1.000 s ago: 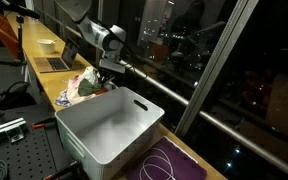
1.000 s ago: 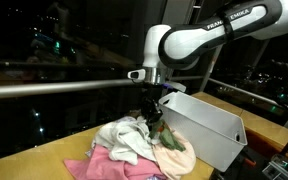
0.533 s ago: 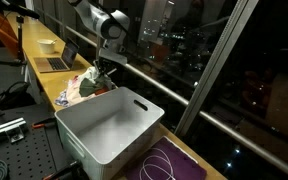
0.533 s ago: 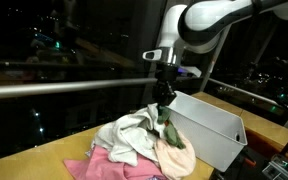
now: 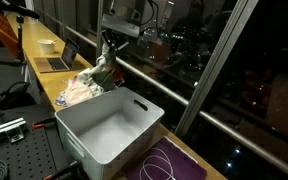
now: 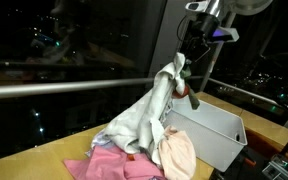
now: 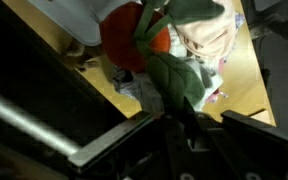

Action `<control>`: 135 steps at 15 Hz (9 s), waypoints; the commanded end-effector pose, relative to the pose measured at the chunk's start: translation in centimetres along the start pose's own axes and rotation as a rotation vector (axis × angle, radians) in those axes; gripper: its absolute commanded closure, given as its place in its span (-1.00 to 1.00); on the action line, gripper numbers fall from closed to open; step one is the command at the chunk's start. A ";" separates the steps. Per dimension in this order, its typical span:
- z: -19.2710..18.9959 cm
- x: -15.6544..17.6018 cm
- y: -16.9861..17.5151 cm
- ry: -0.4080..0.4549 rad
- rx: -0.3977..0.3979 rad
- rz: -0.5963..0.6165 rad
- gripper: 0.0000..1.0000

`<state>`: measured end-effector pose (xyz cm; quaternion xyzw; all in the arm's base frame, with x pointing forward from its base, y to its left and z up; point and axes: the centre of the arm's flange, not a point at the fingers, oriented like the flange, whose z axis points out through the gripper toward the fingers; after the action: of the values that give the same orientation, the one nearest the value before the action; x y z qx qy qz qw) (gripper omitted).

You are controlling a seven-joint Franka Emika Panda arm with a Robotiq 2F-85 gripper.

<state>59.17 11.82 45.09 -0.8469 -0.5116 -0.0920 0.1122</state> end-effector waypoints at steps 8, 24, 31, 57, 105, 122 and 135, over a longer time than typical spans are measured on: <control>-25.3 -15.2 0.3 0.189 -0.259 0.109 0.94; -24.6 -15.9 -1.5 0.183 -0.252 0.088 0.94; -20.9 -16.1 -1.7 0.145 -0.182 0.105 -0.13; 12.4 -1.7 -8.7 -0.251 -0.225 -0.260 -1.00; 8.8 1.1 -6.8 -0.120 -0.072 -0.140 0.89; -29.1 -11.7 3.0 0.044 -0.428 0.149 0.89; -22.7 -13.3 6.1 -0.025 -0.351 0.173 0.89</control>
<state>57.13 -9.22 62.61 -0.8984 -0.4071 -0.1600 -0.0382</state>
